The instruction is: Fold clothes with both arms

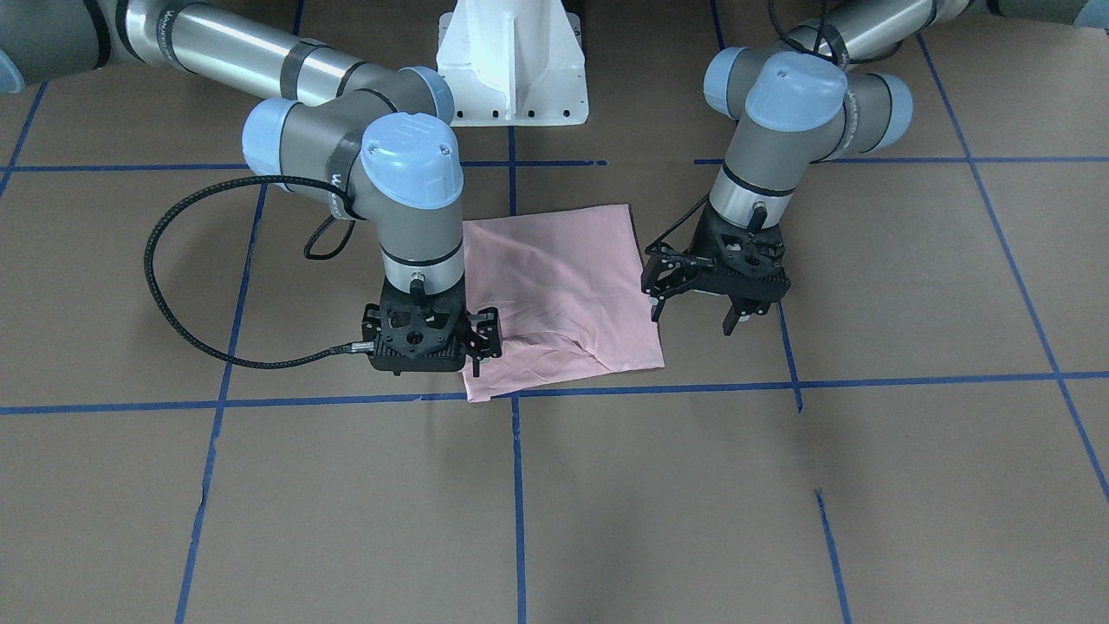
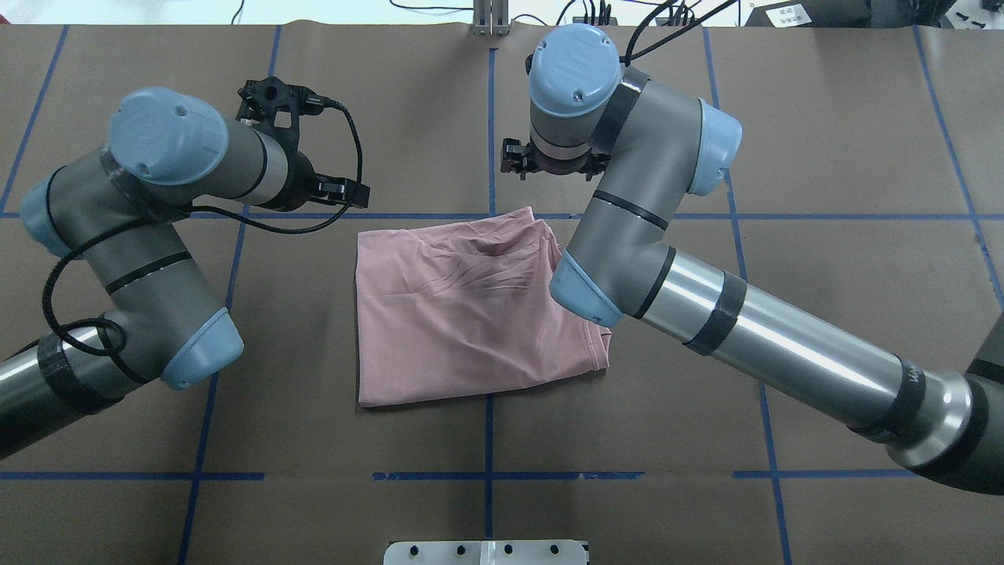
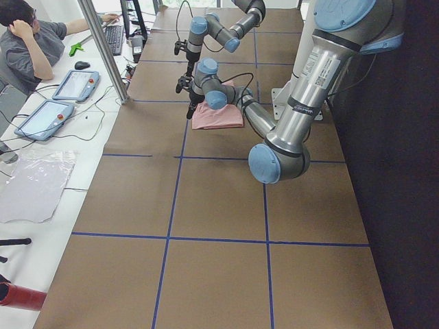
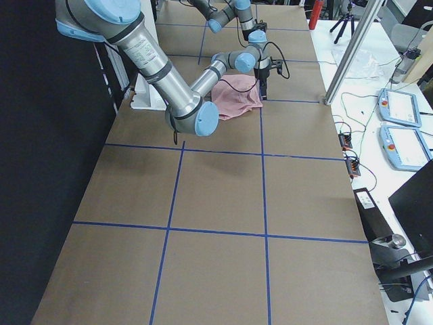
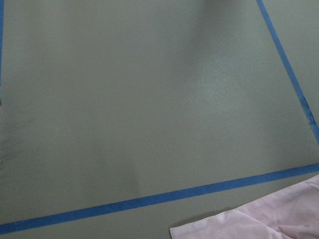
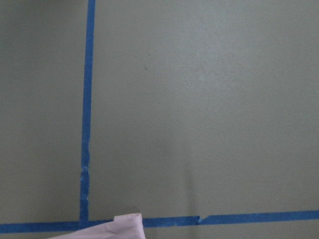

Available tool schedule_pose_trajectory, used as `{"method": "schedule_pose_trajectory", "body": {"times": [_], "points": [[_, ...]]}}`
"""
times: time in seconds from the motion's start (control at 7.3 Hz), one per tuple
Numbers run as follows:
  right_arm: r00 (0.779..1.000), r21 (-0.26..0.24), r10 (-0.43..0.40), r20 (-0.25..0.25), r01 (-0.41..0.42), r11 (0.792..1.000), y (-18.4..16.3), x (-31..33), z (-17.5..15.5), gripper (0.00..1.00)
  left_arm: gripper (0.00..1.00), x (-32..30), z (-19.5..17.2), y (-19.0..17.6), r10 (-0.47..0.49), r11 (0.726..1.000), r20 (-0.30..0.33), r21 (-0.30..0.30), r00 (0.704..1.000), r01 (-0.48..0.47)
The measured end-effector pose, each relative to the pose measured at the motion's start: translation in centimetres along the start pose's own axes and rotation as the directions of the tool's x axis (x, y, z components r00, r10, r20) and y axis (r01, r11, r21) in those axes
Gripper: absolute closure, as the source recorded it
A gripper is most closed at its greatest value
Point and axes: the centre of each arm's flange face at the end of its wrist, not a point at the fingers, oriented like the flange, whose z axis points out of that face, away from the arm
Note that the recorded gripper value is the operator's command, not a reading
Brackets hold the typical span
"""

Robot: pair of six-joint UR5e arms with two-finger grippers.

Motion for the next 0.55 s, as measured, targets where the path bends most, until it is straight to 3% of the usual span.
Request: {"method": "schedule_pose_trajectory", "body": {"times": [0.27, 0.55], "points": [[0.999, -0.005, -0.053, -0.007, 0.053, 0.999, -0.1, 5.5, -0.6, 0.0, 0.0, -1.2, -2.3, -0.2, 0.061, 0.998, -0.006, 0.002, 0.998, -0.061], [0.985, -0.048, -0.167, -0.03, 0.166, 0.985, -1.9, 16.0, -5.8, 0.0, 0.0, -7.4, -7.1, -1.0, 0.175, 0.984, 0.02, -0.016, 0.984, -0.175]]}}
